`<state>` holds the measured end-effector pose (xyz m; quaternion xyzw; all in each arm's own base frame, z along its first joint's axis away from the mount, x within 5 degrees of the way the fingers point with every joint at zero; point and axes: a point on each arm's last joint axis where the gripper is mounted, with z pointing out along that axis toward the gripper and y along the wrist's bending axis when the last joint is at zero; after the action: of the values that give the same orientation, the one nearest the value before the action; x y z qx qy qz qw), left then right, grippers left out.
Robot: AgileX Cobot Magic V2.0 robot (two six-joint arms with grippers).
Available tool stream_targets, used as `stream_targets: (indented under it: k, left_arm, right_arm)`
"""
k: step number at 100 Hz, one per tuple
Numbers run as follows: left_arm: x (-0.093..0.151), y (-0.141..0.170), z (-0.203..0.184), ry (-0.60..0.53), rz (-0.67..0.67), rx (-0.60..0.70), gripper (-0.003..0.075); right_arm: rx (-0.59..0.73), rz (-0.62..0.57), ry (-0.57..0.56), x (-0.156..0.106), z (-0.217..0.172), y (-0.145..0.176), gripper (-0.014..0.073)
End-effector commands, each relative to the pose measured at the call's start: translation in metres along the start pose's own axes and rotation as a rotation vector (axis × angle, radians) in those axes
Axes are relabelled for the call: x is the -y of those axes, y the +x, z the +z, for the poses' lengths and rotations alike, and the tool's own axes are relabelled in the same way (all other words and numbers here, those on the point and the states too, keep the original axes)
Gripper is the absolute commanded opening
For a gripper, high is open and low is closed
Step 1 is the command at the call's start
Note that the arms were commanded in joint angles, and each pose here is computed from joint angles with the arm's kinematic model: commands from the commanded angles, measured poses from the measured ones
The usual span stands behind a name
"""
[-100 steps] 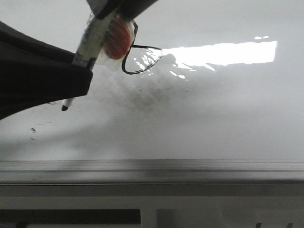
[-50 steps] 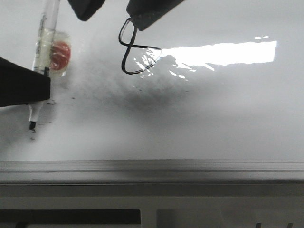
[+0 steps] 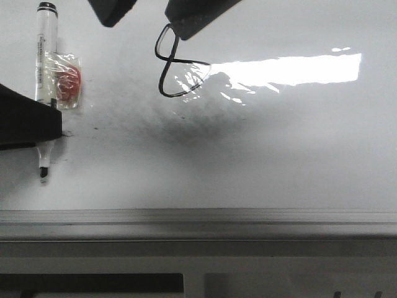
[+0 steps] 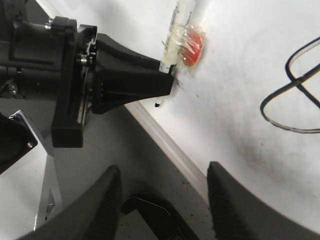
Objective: Write number 8 on whiteboard
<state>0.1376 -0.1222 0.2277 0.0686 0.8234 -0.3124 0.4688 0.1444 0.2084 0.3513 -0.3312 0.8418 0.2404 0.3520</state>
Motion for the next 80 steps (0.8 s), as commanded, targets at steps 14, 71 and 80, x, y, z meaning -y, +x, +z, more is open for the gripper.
stream_targets:
  k: [14, 71, 80]
  left_arm:
    - [0.005, -0.015, -0.003, 0.022, -0.034, 0.086, 0.0405]
    - [0.02, -0.043, -0.081, 0.228, 0.174, 0.401, -0.002]
    - [0.017, -0.039, -0.096, 0.253, 0.186, 0.453, -0.002]
  right_arm:
    - [0.105, -0.006, -0.022, -0.003, -0.012, -0.014, 0.0332]
    - [0.476, -0.256, 0.038, 0.008, -0.06, 0.007, -0.0063]
    - [0.586, -0.309, 0.009, 0.01, -0.067, 0.03, -0.0063]
